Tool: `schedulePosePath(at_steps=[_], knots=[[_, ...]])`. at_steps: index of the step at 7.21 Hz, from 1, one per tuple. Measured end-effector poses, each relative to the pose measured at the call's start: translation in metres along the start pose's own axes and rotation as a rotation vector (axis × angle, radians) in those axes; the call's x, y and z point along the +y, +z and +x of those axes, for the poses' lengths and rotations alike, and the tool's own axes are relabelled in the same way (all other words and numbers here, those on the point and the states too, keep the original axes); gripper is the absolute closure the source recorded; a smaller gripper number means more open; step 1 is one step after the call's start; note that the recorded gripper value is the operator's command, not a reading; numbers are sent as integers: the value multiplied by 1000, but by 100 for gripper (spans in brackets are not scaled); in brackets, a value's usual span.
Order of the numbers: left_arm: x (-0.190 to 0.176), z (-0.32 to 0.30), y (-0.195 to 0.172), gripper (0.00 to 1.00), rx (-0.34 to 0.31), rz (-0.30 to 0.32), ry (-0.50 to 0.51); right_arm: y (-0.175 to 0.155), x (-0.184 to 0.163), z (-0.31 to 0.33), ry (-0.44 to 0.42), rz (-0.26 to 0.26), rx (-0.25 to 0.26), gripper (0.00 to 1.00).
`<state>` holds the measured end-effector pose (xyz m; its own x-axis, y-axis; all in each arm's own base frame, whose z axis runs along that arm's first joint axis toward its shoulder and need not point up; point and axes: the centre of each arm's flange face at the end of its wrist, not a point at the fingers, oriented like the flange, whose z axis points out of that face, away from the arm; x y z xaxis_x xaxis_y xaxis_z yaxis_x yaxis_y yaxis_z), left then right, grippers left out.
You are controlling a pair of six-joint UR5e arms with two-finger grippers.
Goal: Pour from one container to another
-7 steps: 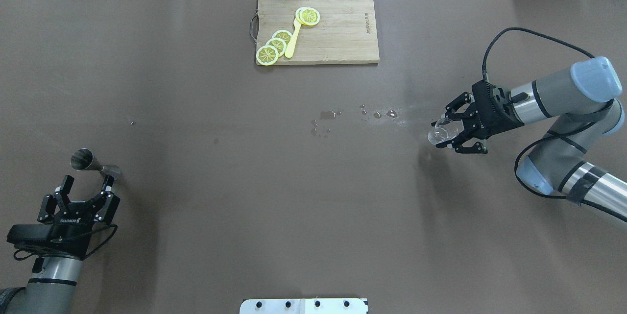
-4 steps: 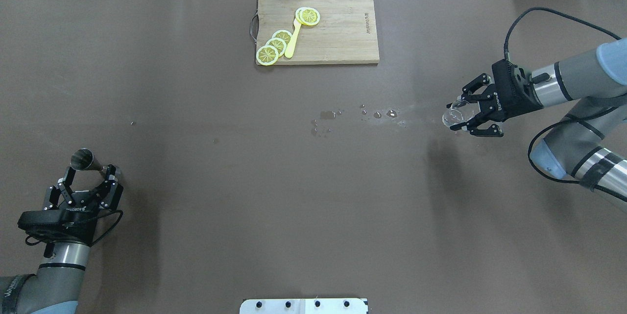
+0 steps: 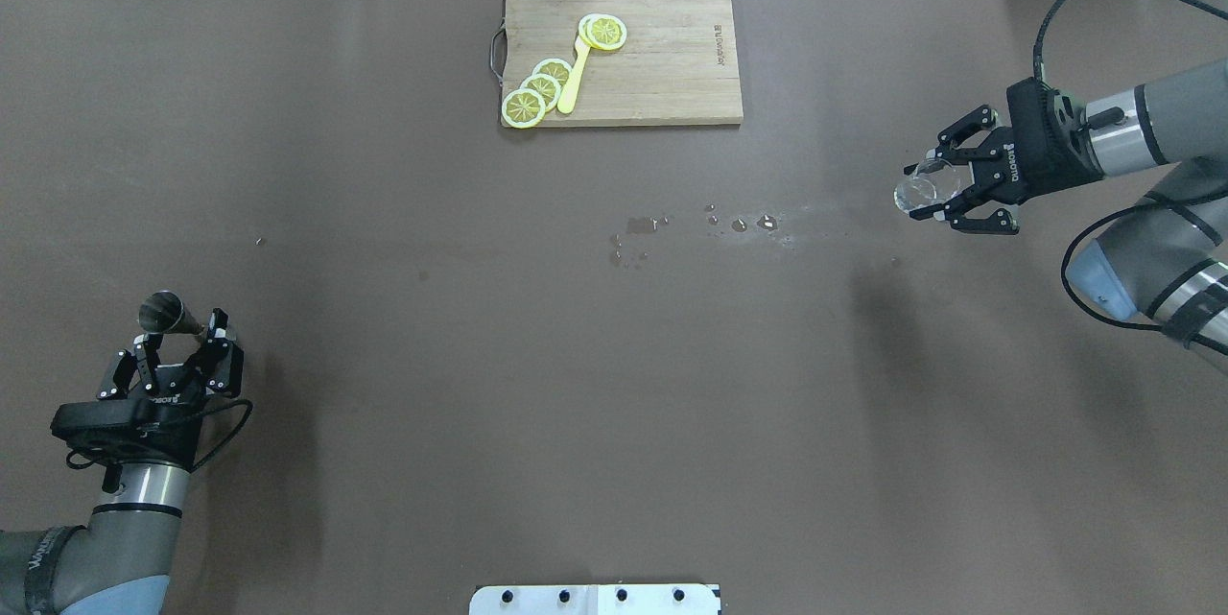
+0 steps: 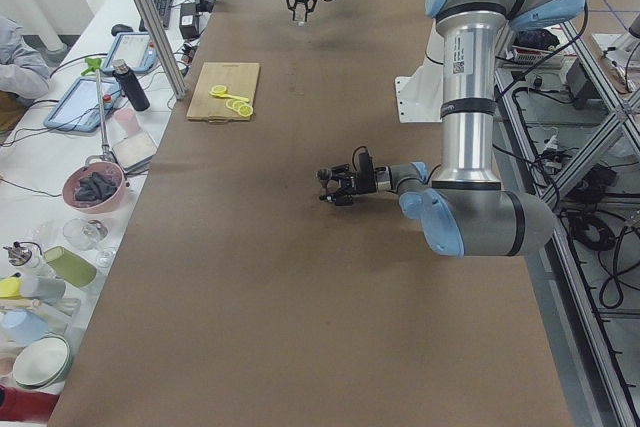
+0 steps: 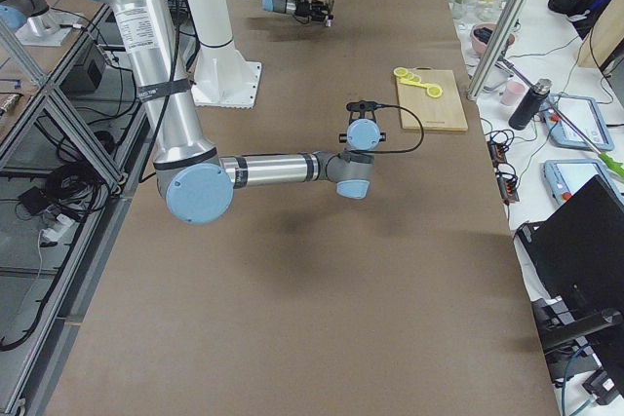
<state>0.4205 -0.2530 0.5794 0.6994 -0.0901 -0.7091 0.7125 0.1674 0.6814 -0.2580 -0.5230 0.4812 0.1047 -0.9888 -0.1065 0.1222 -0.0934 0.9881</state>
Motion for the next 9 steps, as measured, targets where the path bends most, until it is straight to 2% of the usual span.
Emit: schedulePosePath(at_steps=[1, 6, 8, 9], knots=[[0, 1, 0, 100, 0, 1, 0, -12, 1, 6, -8, 1, 11, 100], [-30, 28, 16, 100, -31, 32, 5, -31, -5, 18, -12, 13, 5, 100], [-48, 87, 25, 100, -29, 44, 35, -38, -19, 26, -15, 17, 14, 100], [-59, 121, 27, 100, -22, 40, 63, -42, -39, 30, -6, 11, 14, 100]])
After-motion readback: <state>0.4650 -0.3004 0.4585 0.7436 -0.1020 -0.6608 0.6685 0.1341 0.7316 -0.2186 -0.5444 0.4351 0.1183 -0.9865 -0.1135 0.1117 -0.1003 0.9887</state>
